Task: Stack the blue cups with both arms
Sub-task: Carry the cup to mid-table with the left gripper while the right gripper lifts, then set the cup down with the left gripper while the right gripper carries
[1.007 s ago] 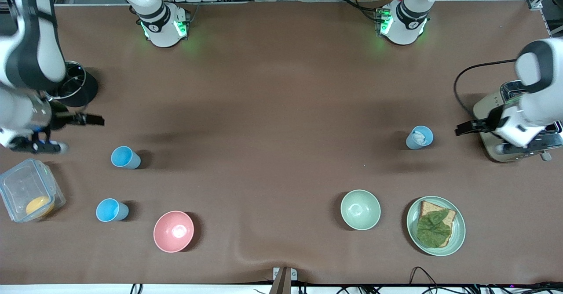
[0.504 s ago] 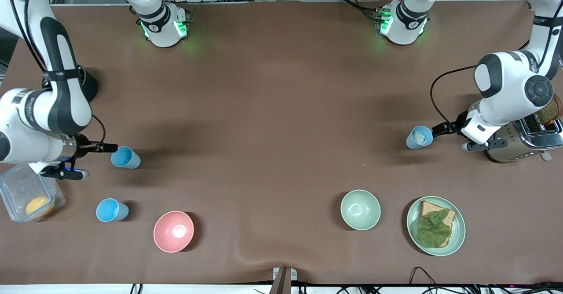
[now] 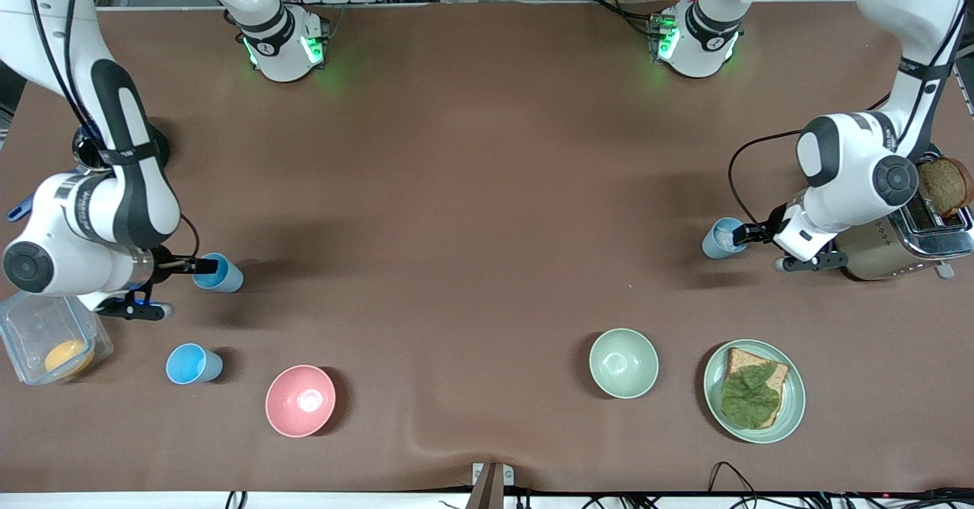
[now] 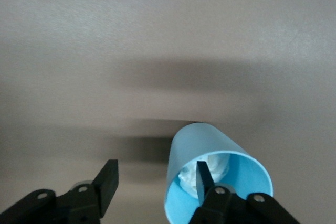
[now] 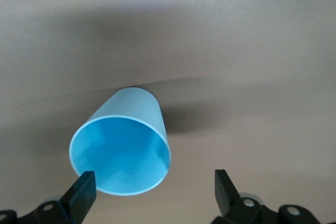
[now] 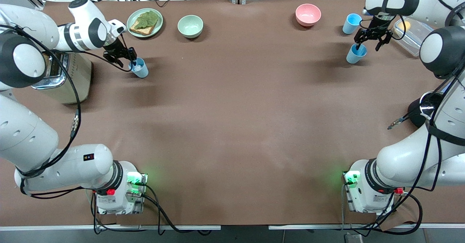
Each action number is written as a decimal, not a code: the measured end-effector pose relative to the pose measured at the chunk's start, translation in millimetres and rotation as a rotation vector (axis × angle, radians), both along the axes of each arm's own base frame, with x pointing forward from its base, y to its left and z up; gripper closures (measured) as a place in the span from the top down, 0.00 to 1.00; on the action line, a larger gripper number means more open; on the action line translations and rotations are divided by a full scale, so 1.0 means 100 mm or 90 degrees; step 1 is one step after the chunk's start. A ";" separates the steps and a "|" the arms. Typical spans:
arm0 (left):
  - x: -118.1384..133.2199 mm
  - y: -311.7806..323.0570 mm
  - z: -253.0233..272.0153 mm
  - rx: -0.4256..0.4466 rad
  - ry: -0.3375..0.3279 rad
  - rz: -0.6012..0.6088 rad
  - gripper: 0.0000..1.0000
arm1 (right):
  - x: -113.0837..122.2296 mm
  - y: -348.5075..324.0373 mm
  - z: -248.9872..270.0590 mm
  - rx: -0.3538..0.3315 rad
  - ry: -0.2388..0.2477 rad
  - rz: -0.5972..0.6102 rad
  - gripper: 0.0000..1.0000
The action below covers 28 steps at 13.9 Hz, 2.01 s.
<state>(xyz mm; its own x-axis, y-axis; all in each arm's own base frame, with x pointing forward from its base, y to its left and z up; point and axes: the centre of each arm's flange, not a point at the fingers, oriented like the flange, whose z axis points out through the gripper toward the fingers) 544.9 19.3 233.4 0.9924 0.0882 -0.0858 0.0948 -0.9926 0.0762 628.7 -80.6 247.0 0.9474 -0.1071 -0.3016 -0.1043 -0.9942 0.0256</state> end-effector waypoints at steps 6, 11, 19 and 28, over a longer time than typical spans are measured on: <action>0.01 -0.10 -0.04 -0.001 0.001 -0.002 0.03 | -0.01 0.00 -0.20 0.000 0.011 0.001 0.89; 0.05 -0.53 0.05 -0.010 -0.012 -0.015 0.04 | -0.01 0.01 -0.22 0.000 0.007 0.001 0.34; -0.26 -2.91 0.46 -0.048 -0.017 0.089 0.04 | 0.04 0.09 -0.14 0.001 -0.002 0.011 0.04; -0.44 -3.72 0.09 -0.032 0.017 0.126 0.04 | -0.10 0.81 0.41 0.099 0.140 -0.014 0.04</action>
<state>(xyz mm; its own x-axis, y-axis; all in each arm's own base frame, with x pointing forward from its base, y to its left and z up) 501.0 -352.4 242.8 0.9537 0.2757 -0.1204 0.2898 -0.9495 0.1207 618.7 0.5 288.4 0.8549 -0.0628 -0.5150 -0.1347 -0.9855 -0.1034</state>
